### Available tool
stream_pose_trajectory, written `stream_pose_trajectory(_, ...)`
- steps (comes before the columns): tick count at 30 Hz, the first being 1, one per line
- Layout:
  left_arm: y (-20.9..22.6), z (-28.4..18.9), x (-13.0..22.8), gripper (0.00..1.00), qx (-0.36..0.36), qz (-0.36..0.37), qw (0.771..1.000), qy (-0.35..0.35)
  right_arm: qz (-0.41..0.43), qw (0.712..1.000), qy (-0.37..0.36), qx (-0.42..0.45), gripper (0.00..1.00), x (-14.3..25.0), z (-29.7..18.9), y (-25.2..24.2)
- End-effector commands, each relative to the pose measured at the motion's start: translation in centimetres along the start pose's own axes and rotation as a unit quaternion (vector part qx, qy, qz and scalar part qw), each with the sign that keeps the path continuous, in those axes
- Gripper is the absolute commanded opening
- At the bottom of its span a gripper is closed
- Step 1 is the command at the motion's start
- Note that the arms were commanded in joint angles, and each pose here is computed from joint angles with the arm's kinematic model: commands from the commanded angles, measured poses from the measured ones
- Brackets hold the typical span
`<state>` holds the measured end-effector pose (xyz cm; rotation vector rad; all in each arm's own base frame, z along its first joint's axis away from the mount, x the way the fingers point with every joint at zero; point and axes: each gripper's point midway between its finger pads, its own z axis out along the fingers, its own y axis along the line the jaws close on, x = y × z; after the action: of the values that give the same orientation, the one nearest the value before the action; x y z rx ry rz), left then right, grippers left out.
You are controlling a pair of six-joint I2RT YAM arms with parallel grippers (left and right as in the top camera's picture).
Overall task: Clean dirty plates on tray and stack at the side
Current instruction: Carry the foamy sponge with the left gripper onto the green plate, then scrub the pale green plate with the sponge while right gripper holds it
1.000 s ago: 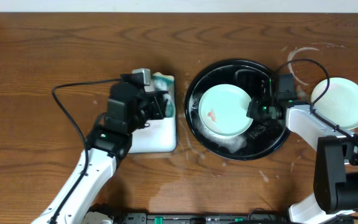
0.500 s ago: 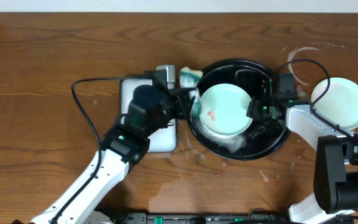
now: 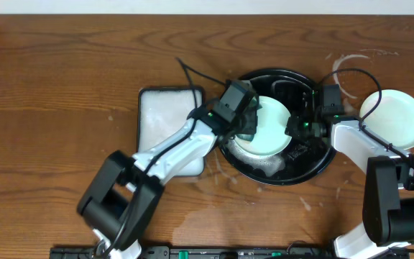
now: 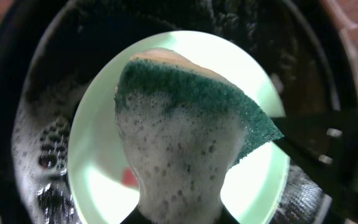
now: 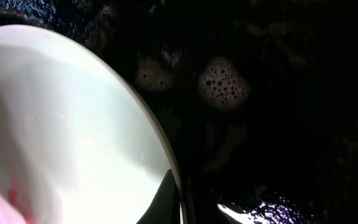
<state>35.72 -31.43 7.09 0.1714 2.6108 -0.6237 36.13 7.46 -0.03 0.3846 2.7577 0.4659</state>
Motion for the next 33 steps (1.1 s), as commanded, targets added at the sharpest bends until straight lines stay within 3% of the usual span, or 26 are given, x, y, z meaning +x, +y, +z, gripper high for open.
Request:
stream_pose_trajectory(1,-0.8,0.3,-0.5,0.08,0.002,0.024,1.000,-0.005,0.022,0.997,0.072,0.013,0.01,4.3,2.3,-1.3)
stream_pose_trajectory(13,-6.1,1.7,-1.8,0.08,0.070,0.015,0.995,-0.070,0.022,0.997,0.074,0.014,0.01,4.4,2.3,-1.3)
stream_pose_trajectory(20,-2.3,6.3,0.2,0.08,0.009,-0.030,0.998,-0.049,0.024,0.996,0.083,0.012,0.01,4.8,2.2,-1.3)
stream_pose_trajectory(27,0.8,7.6,1.4,0.10,-0.053,-0.033,0.997,-0.038,0.024,0.996,0.083,0.012,0.01,4.8,2.2,-1.3)
stream_pose_trajectory(30,4.3,7.0,1.4,0.12,-0.127,0.007,0.991,-0.036,0.024,0.996,0.083,0.012,0.01,4.8,2.2,-1.3)
stream_pose_trajectory(33,5.8,6.7,1.9,0.11,-0.147,0.052,0.988,-0.011,0.019,0.996,0.083,0.012,0.01,4.8,2.2,-1.3)
